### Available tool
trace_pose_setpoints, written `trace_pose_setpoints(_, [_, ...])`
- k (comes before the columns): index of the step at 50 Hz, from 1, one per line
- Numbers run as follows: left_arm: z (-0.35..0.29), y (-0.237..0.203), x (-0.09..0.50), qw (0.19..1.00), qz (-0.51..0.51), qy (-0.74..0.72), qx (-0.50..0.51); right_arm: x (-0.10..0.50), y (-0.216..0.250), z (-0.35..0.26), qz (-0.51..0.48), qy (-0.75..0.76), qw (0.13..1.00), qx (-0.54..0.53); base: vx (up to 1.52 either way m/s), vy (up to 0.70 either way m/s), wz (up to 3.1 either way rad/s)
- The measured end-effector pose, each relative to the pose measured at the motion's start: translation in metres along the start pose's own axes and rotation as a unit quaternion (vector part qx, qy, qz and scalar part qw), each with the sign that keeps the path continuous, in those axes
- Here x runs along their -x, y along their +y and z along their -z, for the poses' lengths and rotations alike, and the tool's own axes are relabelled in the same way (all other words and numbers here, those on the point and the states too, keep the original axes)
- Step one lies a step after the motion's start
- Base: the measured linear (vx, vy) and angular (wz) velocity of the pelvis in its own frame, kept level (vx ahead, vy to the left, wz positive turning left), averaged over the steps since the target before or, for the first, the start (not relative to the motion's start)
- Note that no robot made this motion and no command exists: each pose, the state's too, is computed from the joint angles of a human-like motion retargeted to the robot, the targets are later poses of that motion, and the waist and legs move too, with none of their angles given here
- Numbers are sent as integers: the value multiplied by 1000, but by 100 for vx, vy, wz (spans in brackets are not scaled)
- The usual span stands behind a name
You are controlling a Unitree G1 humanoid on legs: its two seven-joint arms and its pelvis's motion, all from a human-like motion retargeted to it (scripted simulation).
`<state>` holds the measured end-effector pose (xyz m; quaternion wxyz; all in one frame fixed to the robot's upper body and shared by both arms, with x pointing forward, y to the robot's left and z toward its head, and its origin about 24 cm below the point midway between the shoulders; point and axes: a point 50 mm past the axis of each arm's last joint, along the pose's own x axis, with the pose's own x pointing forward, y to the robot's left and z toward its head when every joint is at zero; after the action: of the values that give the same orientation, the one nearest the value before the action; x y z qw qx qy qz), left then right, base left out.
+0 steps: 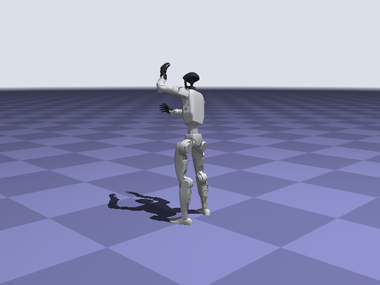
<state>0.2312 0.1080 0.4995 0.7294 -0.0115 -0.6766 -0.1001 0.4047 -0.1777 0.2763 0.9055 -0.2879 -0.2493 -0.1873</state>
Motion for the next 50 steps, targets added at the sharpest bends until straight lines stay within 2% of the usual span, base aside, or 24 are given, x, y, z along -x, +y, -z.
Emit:
trace_pose_setpoints(2, [54, -44, 27, 992, 57, 110, 16, -7, 2, -22, 4, -28, 999, -14, -18, -3, -46])
trace_pose_setpoints(5, [138, -93, 103, 942, 102, 317, 33, -12, 8, -54, 3, -83, 997, -7, -18, -1, -43])
trace_pose_setpoints(7, [175, -109, 168, 894, 104, 435, 28, -7, 20, -67, -8, -112, 994, 1, -17, 1, -30])
trace_pose_setpoints(9, [189, -113, 210, 867, 83, 491, 27, -6, 25, -81, -24, -147, 989, 13, -16, 2, -16])
trace_pose_setpoints(12, [189, -107, 231, 865, 47, 498, 34, -3, 29, -86, -37, -166, 985, 32, -11, 1, -12])
trace_pose_setpoints(18, [175, -82, 197, 905, 34, 424, 20, 1, 24, -53, -18, -126, 990, 55, 2, -1, -3])
trace_pose_setpoints(25, [173, -74, 192, 914, 69, 397, -52, 10, 13, -18, -1, -132, 975, 179, 15, -5, 5])
trace_pose_setpoints(30, [177, -68, 243, 890, 63, 449, -49, 11, -5, 5, -22, -121, 963, 242, 17, -6, 40])
trace_pose_setpoints(34, [168, -44, 339, 829, -3, 559, -3, 17, -19, 30, -40, -99, 948, 300, 13, 2, 48])
trace_pose_setpoints(38, [119, 8, 477, 684, -114, 720, -10, 20, -36, 47, -66, -84, 927, 361, 12, 7, 49])
trace_pose_setpoints(40, [67, 47, 549, 569, -197, 796, -60, 19, -46, 53, -76, -74, 916, 388, 12, 9, 39])
trace_pose_setpoints(43, [-51, 110, 626, 360, -354, 841, -196, 16, -63, 60, -76, -59, 901, 423, 9, 5, 14])
trace_pose_setpoints(45, [-140, 147, 643, 232, -472, 798, -295, 14, -76, 64, -72, -52, 889, 448, 8, 4, -1])
trace_pose_setpoints(47, [-214, 185, 629, 157, -608, 677, -384, 14, -90, 68, -66, -46, 876, 476, 8, 4, -6])
trace_pose_setpoints(50, [-284, 245, 569, 154, -784, 387, -460, 13, -112, 74, -54, -30, 858, 510, 7, 4, -9])
